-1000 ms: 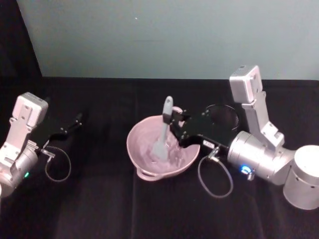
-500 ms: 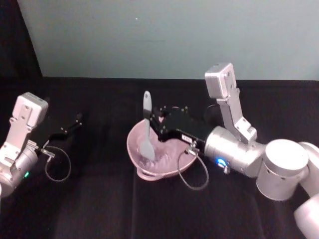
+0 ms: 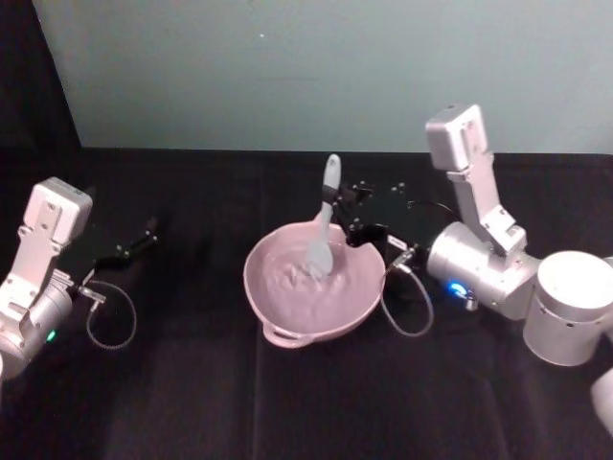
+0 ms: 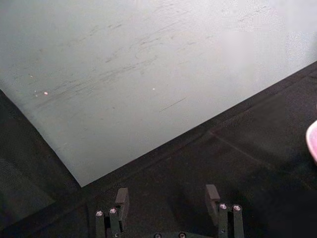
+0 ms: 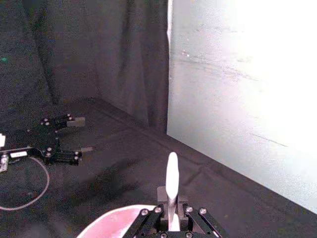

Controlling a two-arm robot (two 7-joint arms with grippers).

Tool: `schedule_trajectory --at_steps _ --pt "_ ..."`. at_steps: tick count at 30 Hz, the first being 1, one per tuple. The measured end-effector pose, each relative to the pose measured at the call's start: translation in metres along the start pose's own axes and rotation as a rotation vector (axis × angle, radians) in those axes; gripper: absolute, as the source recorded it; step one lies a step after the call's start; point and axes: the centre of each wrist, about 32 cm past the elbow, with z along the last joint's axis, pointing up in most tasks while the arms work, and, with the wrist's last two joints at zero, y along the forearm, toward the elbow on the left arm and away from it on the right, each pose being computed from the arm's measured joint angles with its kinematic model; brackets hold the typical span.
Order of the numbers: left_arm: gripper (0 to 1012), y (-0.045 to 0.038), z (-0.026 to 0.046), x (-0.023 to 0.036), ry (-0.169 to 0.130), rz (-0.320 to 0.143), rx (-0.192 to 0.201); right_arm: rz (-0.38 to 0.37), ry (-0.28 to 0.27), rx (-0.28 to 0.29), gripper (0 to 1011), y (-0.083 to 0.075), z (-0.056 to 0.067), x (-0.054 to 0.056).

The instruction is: Use the one hand to pick up the spoon and stir the clear water in the bowl.

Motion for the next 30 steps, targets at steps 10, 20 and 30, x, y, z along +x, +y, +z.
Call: schedule_trajectory --at_steps 10,20,30 --pt "1011 0.0000 0.0000 0.0000 0.000 0.000 0.000 0.008 0.068 0.032 110 -0.027 0.007 -0.004" --pt "1011 0.0000 0.0000 0.0000 0.000 0.000 0.000 0.014 0.178 0.098 110 -0.054 0.030 0.005" --pt "1011 0.0000 0.0000 0.0000 0.000 0.000 0.000 0.009 0.359 0.103 110 -0.076 0.059 0.026"
